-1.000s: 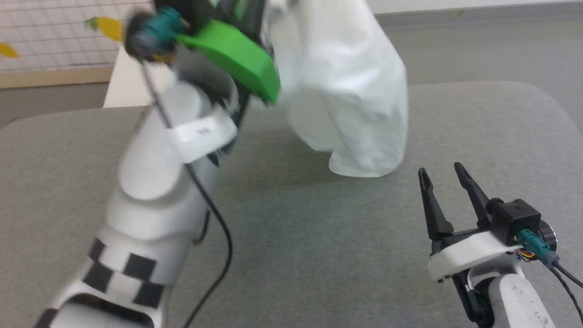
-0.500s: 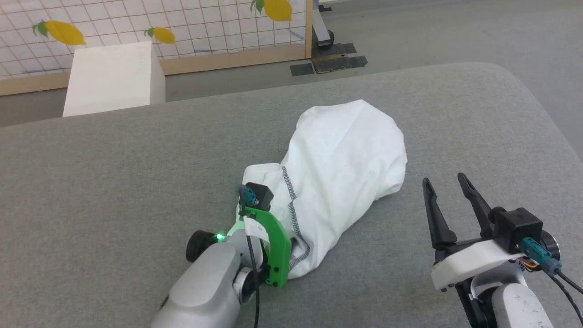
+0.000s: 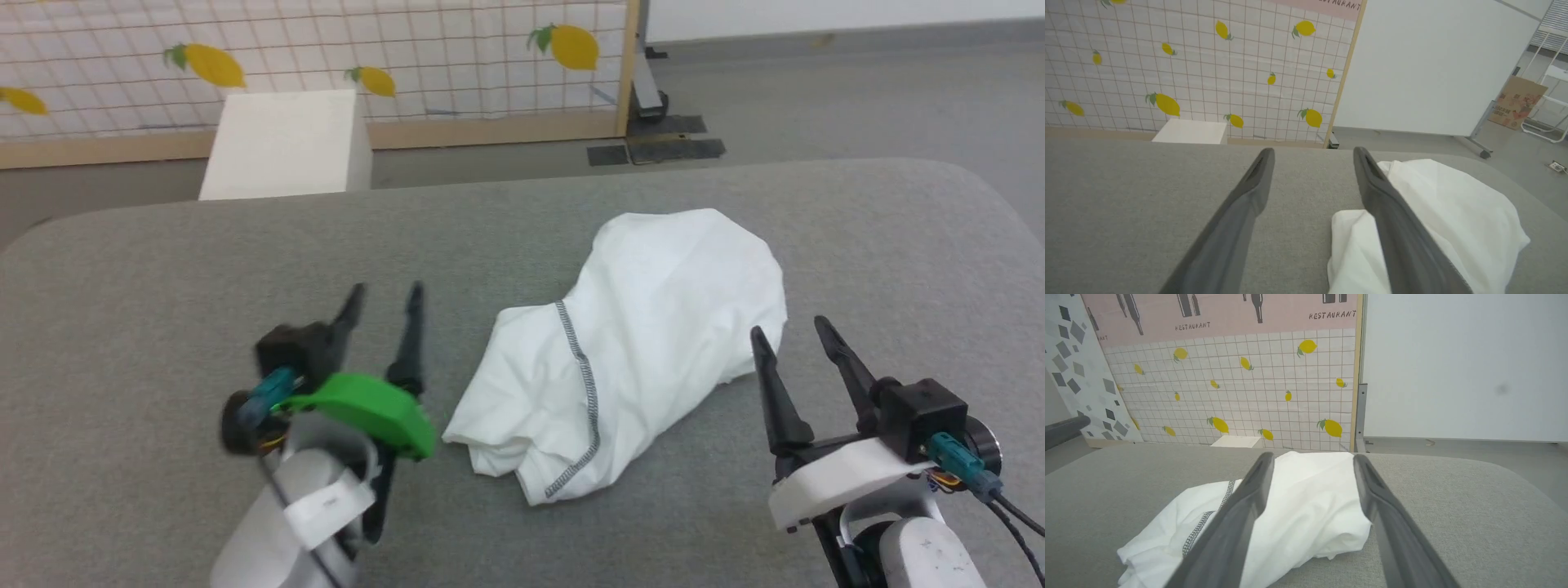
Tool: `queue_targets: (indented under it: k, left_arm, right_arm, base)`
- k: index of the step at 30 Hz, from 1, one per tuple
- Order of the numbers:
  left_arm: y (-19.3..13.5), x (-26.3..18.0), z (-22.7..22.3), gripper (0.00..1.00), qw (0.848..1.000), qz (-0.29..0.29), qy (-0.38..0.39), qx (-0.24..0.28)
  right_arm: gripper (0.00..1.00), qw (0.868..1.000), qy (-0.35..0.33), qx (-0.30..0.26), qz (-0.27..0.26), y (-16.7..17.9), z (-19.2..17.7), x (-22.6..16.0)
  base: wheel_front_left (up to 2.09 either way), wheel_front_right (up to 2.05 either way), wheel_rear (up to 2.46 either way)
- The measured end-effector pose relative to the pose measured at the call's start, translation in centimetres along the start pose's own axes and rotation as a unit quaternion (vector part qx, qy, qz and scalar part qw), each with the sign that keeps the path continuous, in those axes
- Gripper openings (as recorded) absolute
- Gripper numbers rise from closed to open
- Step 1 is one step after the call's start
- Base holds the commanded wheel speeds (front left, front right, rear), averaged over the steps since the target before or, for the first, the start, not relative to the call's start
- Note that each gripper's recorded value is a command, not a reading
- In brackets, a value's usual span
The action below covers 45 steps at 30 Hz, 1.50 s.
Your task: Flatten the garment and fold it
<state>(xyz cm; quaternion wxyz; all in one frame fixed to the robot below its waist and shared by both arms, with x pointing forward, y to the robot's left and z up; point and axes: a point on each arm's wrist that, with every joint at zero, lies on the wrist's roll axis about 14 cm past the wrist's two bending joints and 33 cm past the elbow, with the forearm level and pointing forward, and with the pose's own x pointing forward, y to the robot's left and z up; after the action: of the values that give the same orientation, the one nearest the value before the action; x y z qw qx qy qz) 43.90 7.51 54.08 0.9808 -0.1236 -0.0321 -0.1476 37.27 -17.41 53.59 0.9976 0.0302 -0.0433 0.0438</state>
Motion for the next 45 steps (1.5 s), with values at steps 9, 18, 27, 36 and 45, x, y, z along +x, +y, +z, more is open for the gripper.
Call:
queue_targets:
  k: [9, 18, 27, 36, 45]
  left_arm:
    - [6.2, -5.1, 2.7, 1.00, 0.993, 0.104, -0.056, 0.021]
    - [9.1, -8.0, 1.2, 1.00, 0.984, 0.173, -0.049, -0.002]
    - [11.3, -9.0, 0.3, 1.00, 0.977, 0.207, -0.041, -0.009]
    - [11.9, -9.6, -0.4, 1.00, 0.976, 0.216, -0.030, -0.002]
    - [10.4, -9.0, 0.6, 1.00, 0.981, 0.187, -0.045, 0.000]
  right_arm:
    - [1.00, 0.990, 0.023, -0.025, 0.136, 9.0, 0.2, 2.1]
    - [1.00, 0.922, 0.259, -0.129, 0.257, 14.5, -8.8, 0.8]
    - [0.08, 0.867, 0.347, -0.191, 0.303, 16.1, -12.7, 1.0]
    - [0.00, 0.906, 0.287, -0.136, 0.278, 16.5, -9.5, 4.0]
    - [0.00, 0.991, 0.127, -0.029, 0.039, 2.6, 0.1, 7.3]
  base:
    - [0.00, 0.00, 0.00]
    - [0.00, 0.00, 0.00]
    - [0.00, 0.00, 0.00]
    - [0.00, 0.00, 0.00]
    - [0.00, 0.00, 0.00]
